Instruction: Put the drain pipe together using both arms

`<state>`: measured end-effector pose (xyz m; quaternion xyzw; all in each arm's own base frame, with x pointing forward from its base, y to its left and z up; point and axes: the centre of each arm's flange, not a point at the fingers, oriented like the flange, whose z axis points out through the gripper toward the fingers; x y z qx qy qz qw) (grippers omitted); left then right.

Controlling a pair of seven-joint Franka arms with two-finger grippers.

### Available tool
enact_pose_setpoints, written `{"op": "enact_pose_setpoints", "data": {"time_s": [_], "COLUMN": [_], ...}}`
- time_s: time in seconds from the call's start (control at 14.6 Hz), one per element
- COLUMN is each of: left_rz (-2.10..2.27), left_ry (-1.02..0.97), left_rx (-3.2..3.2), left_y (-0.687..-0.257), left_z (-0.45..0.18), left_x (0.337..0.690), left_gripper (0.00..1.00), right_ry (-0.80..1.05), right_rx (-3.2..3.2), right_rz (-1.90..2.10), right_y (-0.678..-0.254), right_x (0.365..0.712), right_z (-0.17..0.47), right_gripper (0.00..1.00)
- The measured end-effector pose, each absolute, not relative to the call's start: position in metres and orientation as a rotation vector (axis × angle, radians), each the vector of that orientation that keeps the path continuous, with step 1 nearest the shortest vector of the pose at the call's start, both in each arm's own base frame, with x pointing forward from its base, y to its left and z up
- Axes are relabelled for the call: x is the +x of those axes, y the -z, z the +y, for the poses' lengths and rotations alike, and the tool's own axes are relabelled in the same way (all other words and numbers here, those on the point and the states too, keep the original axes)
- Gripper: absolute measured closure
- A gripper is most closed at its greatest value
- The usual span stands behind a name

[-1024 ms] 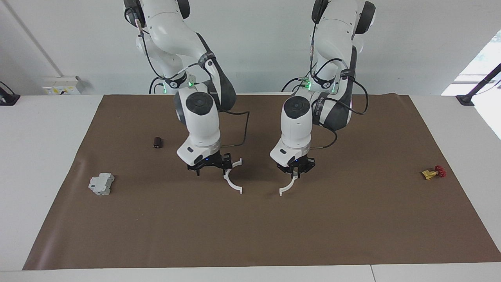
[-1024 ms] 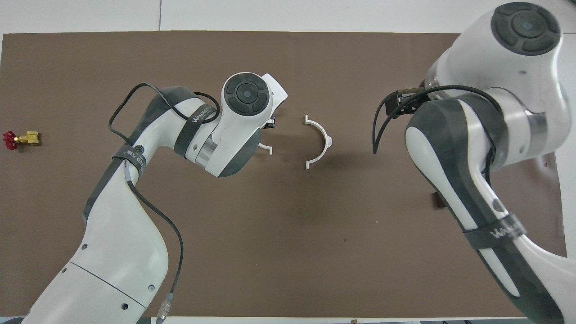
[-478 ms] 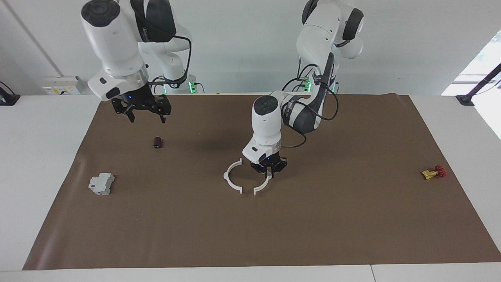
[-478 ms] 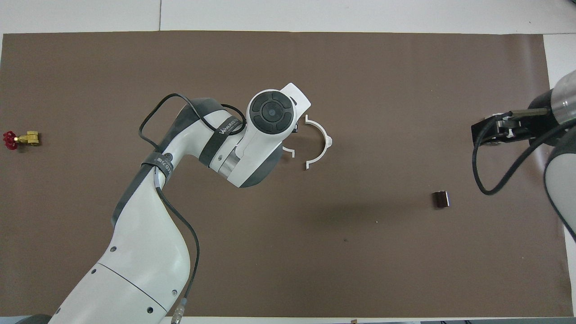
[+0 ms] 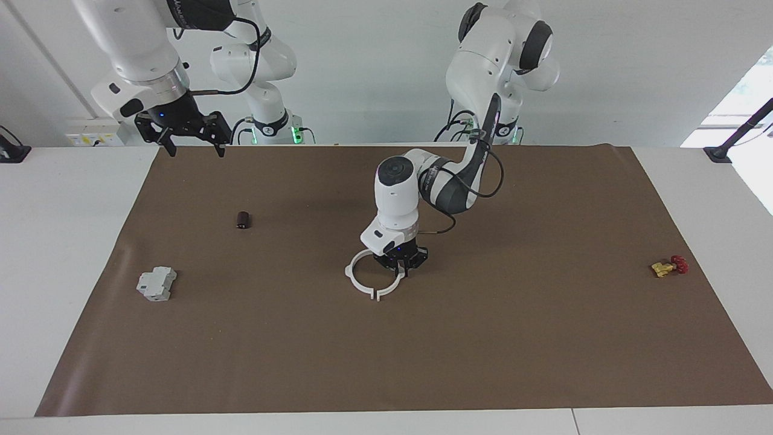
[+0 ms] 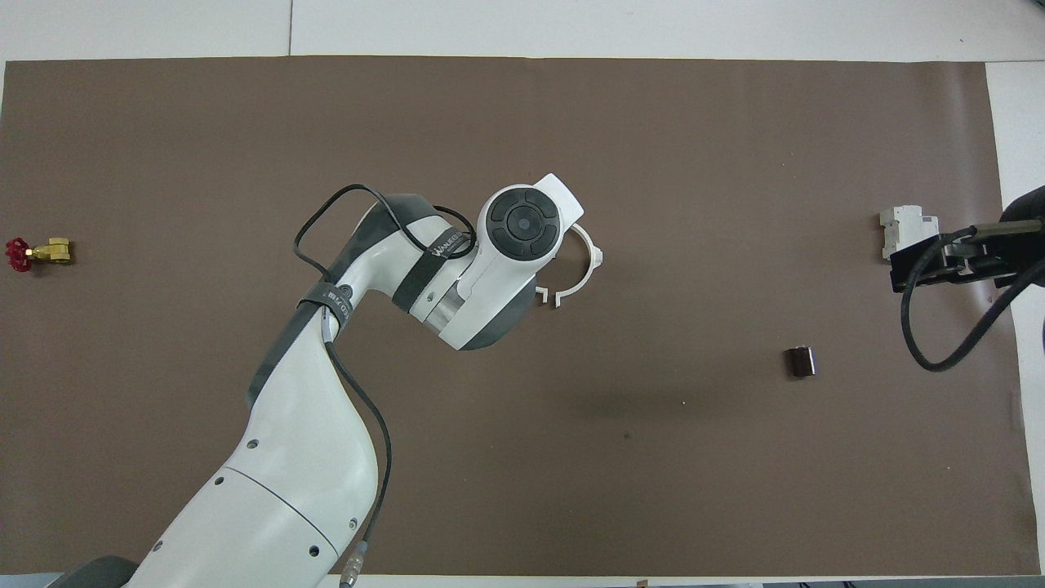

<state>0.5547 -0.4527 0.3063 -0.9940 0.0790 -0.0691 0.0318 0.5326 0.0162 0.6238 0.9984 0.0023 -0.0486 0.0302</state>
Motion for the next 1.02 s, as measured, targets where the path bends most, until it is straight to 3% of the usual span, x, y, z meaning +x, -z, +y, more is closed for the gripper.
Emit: {"op": "enact_pose_setpoints", "data": {"time_s": [1.02], "left_rz": [0.278], "left_ry": [0.214], "left_rx": [-3.060], "left_y": [-0.306], "left_z": [-0.465], "left_x": [0.545], "left_gripper": [0.80], "right_ry": [0.099], "right_rx": [3.082], "right_rz": [0.025], "right_y": [-0.624], "right_x": [0.537], "right_z": [0.012], "right_gripper": [0.00]}}
